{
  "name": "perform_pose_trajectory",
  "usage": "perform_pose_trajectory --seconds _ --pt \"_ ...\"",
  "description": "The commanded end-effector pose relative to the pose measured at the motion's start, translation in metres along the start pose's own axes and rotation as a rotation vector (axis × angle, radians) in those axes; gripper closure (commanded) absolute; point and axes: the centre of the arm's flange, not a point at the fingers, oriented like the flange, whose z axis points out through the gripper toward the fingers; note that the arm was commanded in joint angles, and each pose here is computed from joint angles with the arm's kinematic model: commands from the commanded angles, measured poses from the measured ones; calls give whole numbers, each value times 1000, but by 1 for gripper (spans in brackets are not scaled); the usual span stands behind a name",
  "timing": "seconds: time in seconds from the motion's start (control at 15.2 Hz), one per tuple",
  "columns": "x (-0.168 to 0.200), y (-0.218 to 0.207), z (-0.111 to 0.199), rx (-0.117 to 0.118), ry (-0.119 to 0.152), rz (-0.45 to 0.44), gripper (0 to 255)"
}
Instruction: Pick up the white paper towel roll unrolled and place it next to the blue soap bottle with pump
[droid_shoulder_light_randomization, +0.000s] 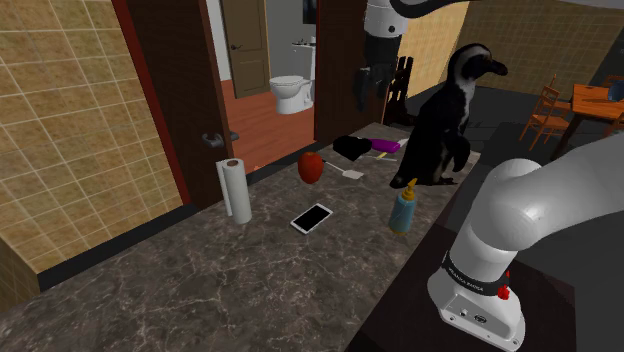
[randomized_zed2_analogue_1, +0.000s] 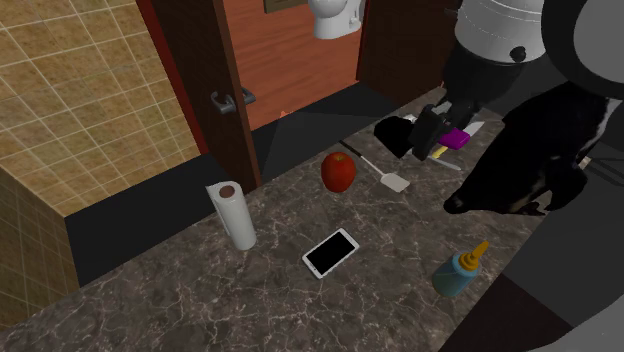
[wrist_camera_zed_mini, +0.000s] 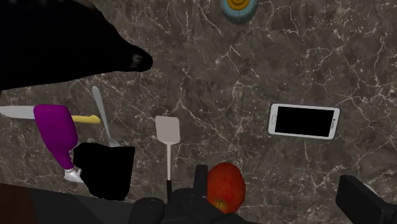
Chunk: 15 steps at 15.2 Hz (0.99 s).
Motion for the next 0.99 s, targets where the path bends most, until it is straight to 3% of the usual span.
perform_pose_trajectory --seconds 0.0,0.92 --pt "0 0 0 0 0 0 0" --pt "115 -126 71 52 -55 -31 0"
